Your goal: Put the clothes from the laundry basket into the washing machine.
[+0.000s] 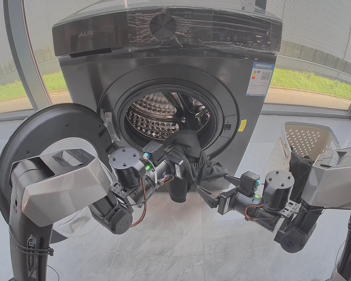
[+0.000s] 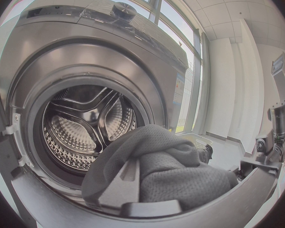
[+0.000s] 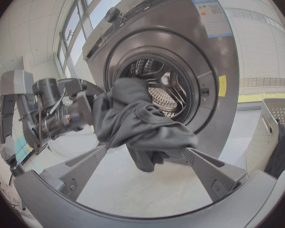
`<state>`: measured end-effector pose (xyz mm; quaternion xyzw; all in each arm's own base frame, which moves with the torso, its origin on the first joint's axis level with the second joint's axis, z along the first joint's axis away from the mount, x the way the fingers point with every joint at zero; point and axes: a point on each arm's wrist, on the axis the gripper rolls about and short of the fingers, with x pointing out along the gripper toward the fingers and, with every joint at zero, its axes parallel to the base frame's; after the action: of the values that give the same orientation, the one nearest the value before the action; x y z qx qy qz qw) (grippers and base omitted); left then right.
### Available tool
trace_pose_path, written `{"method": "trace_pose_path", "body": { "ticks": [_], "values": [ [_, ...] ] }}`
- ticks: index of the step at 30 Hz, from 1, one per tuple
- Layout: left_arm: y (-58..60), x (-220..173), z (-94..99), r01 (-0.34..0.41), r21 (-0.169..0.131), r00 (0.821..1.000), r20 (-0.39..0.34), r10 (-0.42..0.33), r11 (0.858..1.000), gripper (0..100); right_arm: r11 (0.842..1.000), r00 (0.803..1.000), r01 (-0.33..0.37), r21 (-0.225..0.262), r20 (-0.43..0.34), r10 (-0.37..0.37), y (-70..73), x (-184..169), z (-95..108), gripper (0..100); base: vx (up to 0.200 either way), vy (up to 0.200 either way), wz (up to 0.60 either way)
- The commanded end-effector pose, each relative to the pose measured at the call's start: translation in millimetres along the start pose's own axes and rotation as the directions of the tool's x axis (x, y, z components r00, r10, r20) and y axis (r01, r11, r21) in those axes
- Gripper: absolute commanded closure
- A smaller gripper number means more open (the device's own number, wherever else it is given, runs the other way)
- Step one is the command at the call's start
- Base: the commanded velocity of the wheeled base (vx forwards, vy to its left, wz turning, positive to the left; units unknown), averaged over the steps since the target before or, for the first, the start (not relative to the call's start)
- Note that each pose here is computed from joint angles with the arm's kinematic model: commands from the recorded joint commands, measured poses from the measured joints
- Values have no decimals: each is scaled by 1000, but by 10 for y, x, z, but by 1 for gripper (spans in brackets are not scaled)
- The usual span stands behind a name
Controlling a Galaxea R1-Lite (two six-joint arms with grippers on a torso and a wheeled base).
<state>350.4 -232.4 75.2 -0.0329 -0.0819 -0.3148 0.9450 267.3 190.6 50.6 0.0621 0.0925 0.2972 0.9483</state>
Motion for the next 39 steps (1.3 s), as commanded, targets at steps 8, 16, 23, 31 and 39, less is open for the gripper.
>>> {"method": "trace_pose_path", "body": {
  "ticks": [8, 16, 23, 31, 39],
  "values": [
    [-27, -150, 580, -53, -33, 993, 106, 56, 998, 100, 985, 975, -166, -55, -158, 155, 22, -756, -29, 0, 0, 0, 0],
    [-155, -820, 949, -82, -134, 994, 58, 90, 988, 100, 984, 983, -166, -69, -92, 159, -113, -1014, 185, 0, 0, 0, 0],
    [-164, -1349, 917, -111, -158, 993, -54, 104, 981, 100, 989, 989, -122, -77, -89, 115, -290, -1025, 197, 0, 0, 0, 0],
    [-119, -1319, 766, -171, -143, 982, -105, 156, 975, 100, 991, 989, -112, -71, -105, 104, -305, -1020, 161, 0, 0, 0, 0],
    [-97, -1354, 745, -252, -106, 964, -117, 239, 962, 100, 995, 993, -77, -63, -96, 71, -385, -1041, 181, 0, 0, 0, 0]
  ]
}}
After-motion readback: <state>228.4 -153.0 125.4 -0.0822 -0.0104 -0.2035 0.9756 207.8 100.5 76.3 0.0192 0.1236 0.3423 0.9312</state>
